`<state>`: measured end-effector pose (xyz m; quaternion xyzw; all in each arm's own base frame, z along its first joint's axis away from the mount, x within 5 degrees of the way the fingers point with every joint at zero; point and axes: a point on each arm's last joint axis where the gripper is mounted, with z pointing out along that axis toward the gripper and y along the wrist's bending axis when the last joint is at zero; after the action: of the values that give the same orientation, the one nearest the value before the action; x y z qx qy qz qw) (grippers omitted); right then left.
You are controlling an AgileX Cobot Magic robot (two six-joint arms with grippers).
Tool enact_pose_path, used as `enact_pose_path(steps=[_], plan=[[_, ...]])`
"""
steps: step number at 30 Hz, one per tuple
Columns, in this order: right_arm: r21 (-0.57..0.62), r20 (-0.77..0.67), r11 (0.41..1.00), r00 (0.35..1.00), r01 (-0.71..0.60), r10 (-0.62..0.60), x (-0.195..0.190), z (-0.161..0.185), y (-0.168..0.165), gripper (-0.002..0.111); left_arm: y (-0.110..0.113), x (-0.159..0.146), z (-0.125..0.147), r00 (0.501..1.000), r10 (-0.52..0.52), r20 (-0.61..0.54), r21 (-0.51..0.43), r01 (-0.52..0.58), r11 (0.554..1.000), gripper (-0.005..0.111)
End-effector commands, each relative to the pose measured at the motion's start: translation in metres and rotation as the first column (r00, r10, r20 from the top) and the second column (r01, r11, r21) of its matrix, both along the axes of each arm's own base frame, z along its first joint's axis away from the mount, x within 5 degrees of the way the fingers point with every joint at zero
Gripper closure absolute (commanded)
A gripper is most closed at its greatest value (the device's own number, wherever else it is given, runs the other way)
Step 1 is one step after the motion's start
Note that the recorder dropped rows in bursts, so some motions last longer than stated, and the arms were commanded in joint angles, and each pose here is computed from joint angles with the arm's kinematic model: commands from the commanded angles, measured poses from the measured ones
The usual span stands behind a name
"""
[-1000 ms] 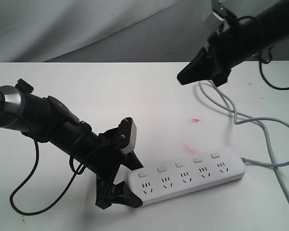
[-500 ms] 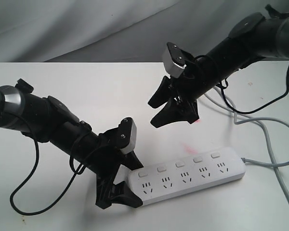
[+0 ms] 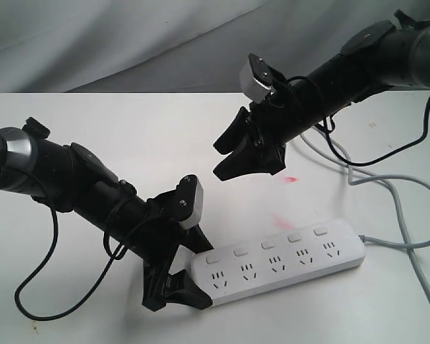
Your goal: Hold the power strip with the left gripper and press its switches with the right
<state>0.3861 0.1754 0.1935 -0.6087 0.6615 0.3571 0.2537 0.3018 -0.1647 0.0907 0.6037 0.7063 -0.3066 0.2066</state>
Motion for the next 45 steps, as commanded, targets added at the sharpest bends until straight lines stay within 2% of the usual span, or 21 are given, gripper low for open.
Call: enact_pose_path(steps=[1,6,13,20,26,31,38,45], plan=[[-0.013,0.002,1.000,1.000,-0.006,0.006,0.000,0.000,0.000,0.047,0.000,0.001,-0.001,1.000,0.000,0.029,0.022,-0.001,1.000,0.077],[-0.011,0.071,0.991,0.988,-0.134,0.135,-0.009,-0.008,-0.002,0.047,0.000,0.001,-0.001,1.000,0.000,0.029,0.022,-0.001,1.000,0.077],[0.085,0.108,0.984,0.984,-0.154,0.145,-0.017,-0.017,0.004,0.047,0.000,0.001,-0.001,1.000,0.000,0.029,0.022,-0.001,1.000,0.077],[0.037,0.141,0.980,0.972,-0.193,0.186,-0.028,-0.031,0.028,0.047,0.000,0.001,-0.001,1.000,0.000,0.029,0.022,-0.001,1.000,0.077],[0.016,0.061,0.982,0.980,-0.190,0.189,-0.027,-0.069,0.032,0.047,0.000,0.001,-0.001,1.000,0.000,0.029,0.022,-0.001,1.000,0.077],[0.034,0.035,0.975,0.975,-0.219,0.217,-0.031,-0.071,0.033,0.047,0.000,0.001,-0.001,1.000,0.000,0.029,0.022,-0.001,1.000,0.077],[0.003,0.023,0.964,0.964,-0.266,0.266,-0.036,-0.079,0.038,0.047,0.000,0.001,-0.001,1.000,0.000,0.029,0.022,-0.001,1.000,0.077],[-0.037,0.052,0.964,0.963,-0.262,0.264,-0.038,-0.082,0.046,0.047,0.000,0.001,-0.001,1.000,0.000,0.029,0.022,-0.001,1.000,0.077]])
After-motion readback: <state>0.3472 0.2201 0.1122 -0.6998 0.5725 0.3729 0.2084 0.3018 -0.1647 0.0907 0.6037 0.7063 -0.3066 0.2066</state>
